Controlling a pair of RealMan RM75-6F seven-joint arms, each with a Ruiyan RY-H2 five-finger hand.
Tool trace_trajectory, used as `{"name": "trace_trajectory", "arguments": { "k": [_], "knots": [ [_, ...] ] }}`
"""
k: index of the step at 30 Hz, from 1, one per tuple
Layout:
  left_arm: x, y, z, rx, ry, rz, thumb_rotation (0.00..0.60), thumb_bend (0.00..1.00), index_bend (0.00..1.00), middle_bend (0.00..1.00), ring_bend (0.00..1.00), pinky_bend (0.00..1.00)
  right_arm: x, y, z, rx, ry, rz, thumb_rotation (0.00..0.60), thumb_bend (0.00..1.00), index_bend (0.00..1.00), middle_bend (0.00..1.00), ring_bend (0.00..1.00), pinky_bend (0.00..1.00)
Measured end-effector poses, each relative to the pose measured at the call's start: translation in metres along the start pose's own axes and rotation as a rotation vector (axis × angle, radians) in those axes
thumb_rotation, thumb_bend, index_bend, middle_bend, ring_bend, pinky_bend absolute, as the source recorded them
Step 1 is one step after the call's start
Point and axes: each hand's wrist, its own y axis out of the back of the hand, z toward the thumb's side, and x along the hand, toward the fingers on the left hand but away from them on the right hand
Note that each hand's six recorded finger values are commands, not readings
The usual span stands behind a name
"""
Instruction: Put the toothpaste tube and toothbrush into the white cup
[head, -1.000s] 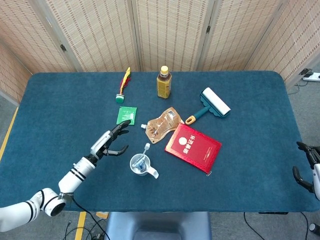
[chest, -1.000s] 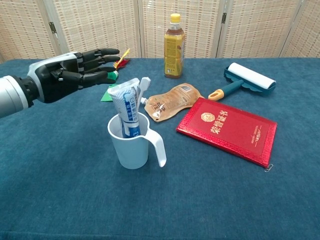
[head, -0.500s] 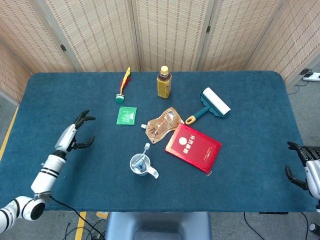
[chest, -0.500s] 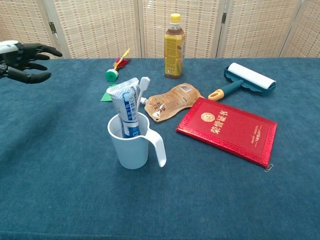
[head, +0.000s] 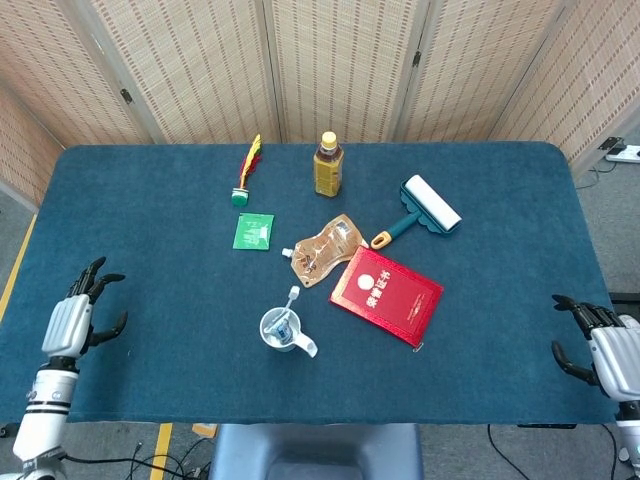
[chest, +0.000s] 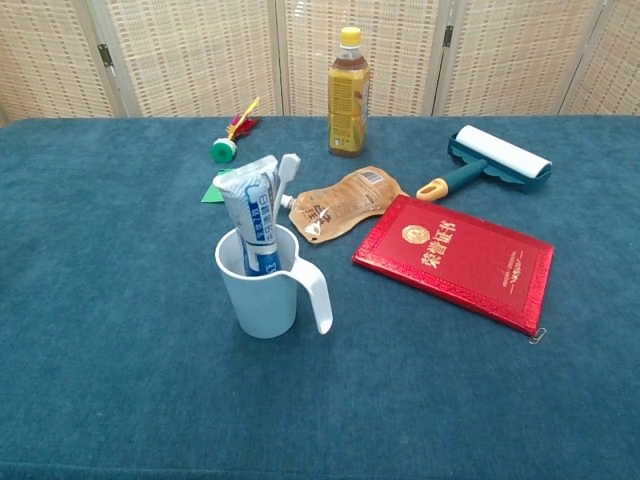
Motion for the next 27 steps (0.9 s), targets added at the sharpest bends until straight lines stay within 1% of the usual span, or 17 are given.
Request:
{"name": "trace_trajectory", "arguments": {
  "k": [4,9,12,17,23,27],
  "knots": [
    [-0.026,0.002,0.001,0.053,-0.012,0.023,0.6,0.46,0.27,0.06,0.0,0.14,0.003,-0.003,0.003,-0.012,0.018,0.004,0.6,0.32,0.17,0.3,0.25,0.25],
    [-0.054,0.005,0.006,0.138,-0.032,0.058,0.6,0.46,0.27,0.06,0.0,0.14,0.008,-0.003,0.009,-0.011,0.048,-0.027,0.6,0.3,0.17,0.3,0.25,0.25],
    [-0.066,0.004,0.007,0.2,-0.039,0.065,0.6,0.46,0.27,0.06,0.0,0.14,0.014,-0.004,0.008,-0.004,0.046,-0.048,0.6,0.29,0.17,0.3,0.25,0.25],
    [-0.084,0.004,0.012,0.293,-0.056,0.062,0.6,0.46,0.26,0.06,0.0,0.14,0.02,-0.005,0.004,-0.004,0.031,-0.058,0.6,0.3,0.17,0.3,0.25,0.25],
    [-0.084,0.012,0.016,0.319,-0.049,0.084,0.6,0.46,0.26,0.06,0.0,0.14,0.019,-0.006,0.003,-0.009,0.026,-0.059,0.6,0.29,0.17,0.3,0.25,0.25],
    [-0.083,0.01,0.016,0.313,-0.036,0.086,0.6,0.46,0.26,0.06,0.0,0.14,0.018,-0.007,0.001,-0.014,0.015,-0.052,0.6,0.29,0.17,0.3,0.25,0.25]
  ]
}}
